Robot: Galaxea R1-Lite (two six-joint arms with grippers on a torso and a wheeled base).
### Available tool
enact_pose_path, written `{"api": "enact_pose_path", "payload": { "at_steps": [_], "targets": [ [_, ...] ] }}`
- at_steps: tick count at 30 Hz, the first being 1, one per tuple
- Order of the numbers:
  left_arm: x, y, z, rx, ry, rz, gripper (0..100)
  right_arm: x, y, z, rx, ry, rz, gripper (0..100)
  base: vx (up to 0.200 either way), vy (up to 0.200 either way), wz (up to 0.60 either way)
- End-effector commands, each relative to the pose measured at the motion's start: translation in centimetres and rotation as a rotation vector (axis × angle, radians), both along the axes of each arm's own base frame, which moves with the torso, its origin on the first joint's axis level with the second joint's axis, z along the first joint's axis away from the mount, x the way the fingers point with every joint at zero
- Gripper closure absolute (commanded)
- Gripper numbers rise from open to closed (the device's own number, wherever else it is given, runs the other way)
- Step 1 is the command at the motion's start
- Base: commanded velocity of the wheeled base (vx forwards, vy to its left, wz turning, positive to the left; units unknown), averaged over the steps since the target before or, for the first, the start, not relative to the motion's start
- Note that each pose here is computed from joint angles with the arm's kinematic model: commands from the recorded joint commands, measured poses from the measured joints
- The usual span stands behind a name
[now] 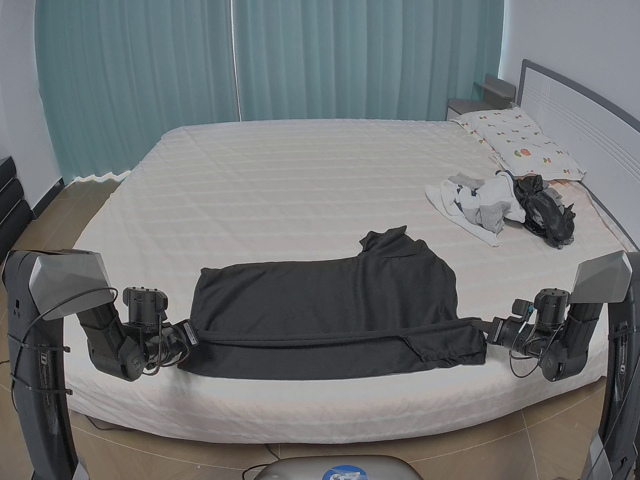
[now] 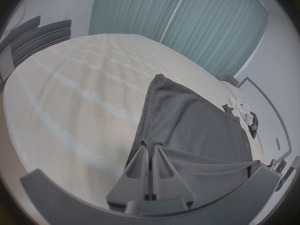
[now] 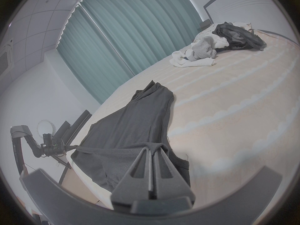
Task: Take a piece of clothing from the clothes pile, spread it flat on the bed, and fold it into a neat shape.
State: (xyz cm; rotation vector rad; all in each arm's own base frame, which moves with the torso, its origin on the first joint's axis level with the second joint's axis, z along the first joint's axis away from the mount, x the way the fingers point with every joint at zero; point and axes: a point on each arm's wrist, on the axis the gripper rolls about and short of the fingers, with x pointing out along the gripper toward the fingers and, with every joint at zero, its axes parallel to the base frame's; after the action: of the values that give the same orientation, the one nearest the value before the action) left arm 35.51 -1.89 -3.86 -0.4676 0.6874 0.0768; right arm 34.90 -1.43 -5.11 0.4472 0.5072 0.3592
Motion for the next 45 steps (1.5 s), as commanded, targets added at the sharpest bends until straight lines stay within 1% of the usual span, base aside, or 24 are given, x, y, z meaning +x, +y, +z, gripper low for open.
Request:
{"api": "enact_pose_path", "payload": {
  "at_steps": [1, 4, 5, 14, 16, 17, 19, 21, 25, 29, 31, 34, 35, 36, 37, 40, 41, 44, 45],
  "targets": [
    [0.5, 0.0, -0.8, -0.007, 0.006, 0.006, 100, -0.1, 0.1, -0.6, 0.012, 0.021, -0.001, 100, 0.000, 0.000, 0.00],
    [0.9, -0.1, -0.9, -0.018, 0.000, 0.015, 100, 0.0, 0.3, -0.8, 0.031, 0.025, -0.004, 100, 0.000, 0.000, 0.00],
    [1.0, -0.2, -0.9, -0.021, -0.001, 0.015, 0, 0.0, 0.3, -0.8, 0.037, 0.020, -0.007, 0, 0.000, 0.000, 0.00],
    [1.2, -0.1, -1.0, -0.017, -0.006, 0.025, 0, 0.1, 0.2, -0.7, 0.052, 0.011, -0.016, 0, 0.000, 0.000, 0.00],
    [1.3, -0.1, -0.7, -0.029, -0.020, 0.040, 0, 0.1, 0.1, -0.4, 0.077, 0.013, -0.030, 0, 0.000, 0.000, 0.00],
    [1.3, -0.1, -0.7, -0.029, -0.020, 0.040, 0, 0.1, 0.1, -0.4, 0.077, 0.013, -0.030, 0, 0.000, 0.000, 0.00],
    [1.4, 0.0, -0.1, -0.067, -0.032, 0.071, 0, 0.1, 0.0, 0.2, 0.124, -0.017, -0.057, 0, 0.000, 0.000, 0.00],
    [1.4, 0.2, 0.7, -0.089, -0.050, 0.090, 0, -0.1, 0.0, 0.4, 0.144, -0.025, -0.071, 0, 0.000, 0.000, 0.00],
    [1.6, 0.8, 2.2, -0.124, -0.085, 0.118, 0, -0.1, 0.1, 1.4, 0.147, -0.045, -0.077, 0, 0.000, 0.000, 0.00],
    [1.5, 0.8, 2.8, -0.166, -0.092, 0.137, 0, -0.2, 0.5, 1.1, 0.142, -0.031, -0.079, 0, 0.000, 0.000, 0.00],
    [1.5, 0.8, 2.9, -0.173, -0.087, 0.143, 0, -0.2, 0.7, 0.9, 0.142, -0.028, -0.076, 0, 0.000, 0.000, 0.00],
    [0.9, 0.8, 3.7, -0.182, -0.064, 0.148, 0, -0.3, 0.7, 0.6, 0.138, -0.019, -0.085, 0, 0.000, 0.000, 0.00],
    [0.3, 0.6, 4.8, -0.224, -0.048, 0.144, 0, -0.3, 0.7, 0.6, 0.138, -0.017, -0.092, 0, 0.000, 0.000, 0.00],
    [0.2, 0.6, 4.8, -0.229, -0.045, 0.144, 0, -0.3, 0.7, 0.6, 0.138, -0.017, -0.092, 0, 0.000, 0.000, 0.00],
    [-0.5, 0.1, 6.2, -0.309, -0.034, 0.128, 0, -0.3, 0.7, 0.6, 0.138, -0.016, -0.092, 0, 0.000, 0.000, 0.00],
    [-1.2, -0.7, 6.9, -0.384, -0.011, 0.091, 0, -0.6, 0.7, 0.5, 0.143, -0.001, -0.091, 0, 0.000, 0.000, 0.00],
    [-1.4, -1.1, 6.7, -0.390, 0.002, 0.084, 0, -0.7, 0.8, 0.5, 0.154, 0.006, -0.095, 0, 0.000, 0.000, 0.00],
    [-1.9, -2.4, 5.9, -0.385, 0.043, 0.053, 0, -0.6, 0.8, 0.8, 0.225, 0.035, -0.124, 0, 0.000, 0.000, 0.00],
    [-1.9, -2.5, 5.8, -0.385, 0.048, 0.049, 0, -0.6, 0.8, 0.8, 0.232, 0.037, -0.127, 0, 0.000, 0.000, 0.00]
  ]
}}
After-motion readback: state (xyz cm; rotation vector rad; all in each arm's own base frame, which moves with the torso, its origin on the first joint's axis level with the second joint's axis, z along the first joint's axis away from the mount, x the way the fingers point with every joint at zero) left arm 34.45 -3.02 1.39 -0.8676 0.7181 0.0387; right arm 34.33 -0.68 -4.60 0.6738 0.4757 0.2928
